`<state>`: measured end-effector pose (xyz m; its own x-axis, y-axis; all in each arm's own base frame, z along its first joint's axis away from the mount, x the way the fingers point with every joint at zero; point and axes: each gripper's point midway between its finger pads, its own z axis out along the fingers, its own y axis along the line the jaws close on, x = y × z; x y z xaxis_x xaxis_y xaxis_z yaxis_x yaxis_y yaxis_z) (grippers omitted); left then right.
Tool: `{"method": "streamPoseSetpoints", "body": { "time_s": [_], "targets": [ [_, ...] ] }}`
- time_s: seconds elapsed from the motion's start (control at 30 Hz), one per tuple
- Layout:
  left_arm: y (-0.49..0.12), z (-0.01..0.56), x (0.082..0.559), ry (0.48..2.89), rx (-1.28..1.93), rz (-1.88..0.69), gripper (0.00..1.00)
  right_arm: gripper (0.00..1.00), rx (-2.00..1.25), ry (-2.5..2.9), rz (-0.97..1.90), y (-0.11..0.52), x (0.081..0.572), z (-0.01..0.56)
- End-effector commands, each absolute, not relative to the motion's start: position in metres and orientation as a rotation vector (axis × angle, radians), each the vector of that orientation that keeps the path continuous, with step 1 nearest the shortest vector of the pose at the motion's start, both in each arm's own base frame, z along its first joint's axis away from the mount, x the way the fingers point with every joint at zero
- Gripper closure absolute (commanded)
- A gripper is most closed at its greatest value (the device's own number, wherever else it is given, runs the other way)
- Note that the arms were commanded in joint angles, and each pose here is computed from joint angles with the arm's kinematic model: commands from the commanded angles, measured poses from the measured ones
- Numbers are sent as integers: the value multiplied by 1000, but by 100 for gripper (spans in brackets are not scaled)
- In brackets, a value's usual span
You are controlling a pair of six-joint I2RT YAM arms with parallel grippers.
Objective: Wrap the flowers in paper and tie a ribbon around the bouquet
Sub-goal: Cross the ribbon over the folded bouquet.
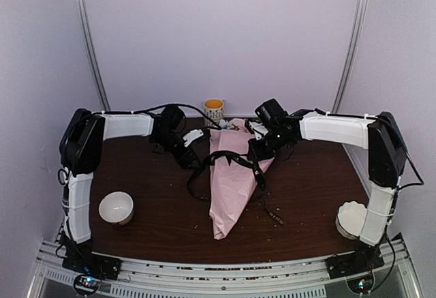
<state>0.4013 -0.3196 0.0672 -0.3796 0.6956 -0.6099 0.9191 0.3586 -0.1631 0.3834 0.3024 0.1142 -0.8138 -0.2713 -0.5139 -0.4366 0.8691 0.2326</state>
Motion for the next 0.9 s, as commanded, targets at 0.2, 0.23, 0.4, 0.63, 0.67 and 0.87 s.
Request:
{"method": "streamPoseSetpoints", "body": {
  "time_s": [0.2,0.23,0.4,0.63,0.67,0.87],
  "targets": [
    [-315,19,392,2424,1355,-566,74,100,-532,2571,533,308,375,113],
    [-315,22,392,2417,1350,-570,84,100,-533,2566,542,308,374,115],
    [-325,60,400,2297,1244,-630,100,97,-528,2527,569,305,369,133],
    [-348,143,390,1934,1136,-838,100,75,-474,2517,509,286,368,133],
    [-349,147,384,1908,1133,-871,100,70,-476,2530,508,286,366,128],
    [-370,163,360,1798,1212,-946,100,63,-481,2579,511,289,365,105]
  ]
}}
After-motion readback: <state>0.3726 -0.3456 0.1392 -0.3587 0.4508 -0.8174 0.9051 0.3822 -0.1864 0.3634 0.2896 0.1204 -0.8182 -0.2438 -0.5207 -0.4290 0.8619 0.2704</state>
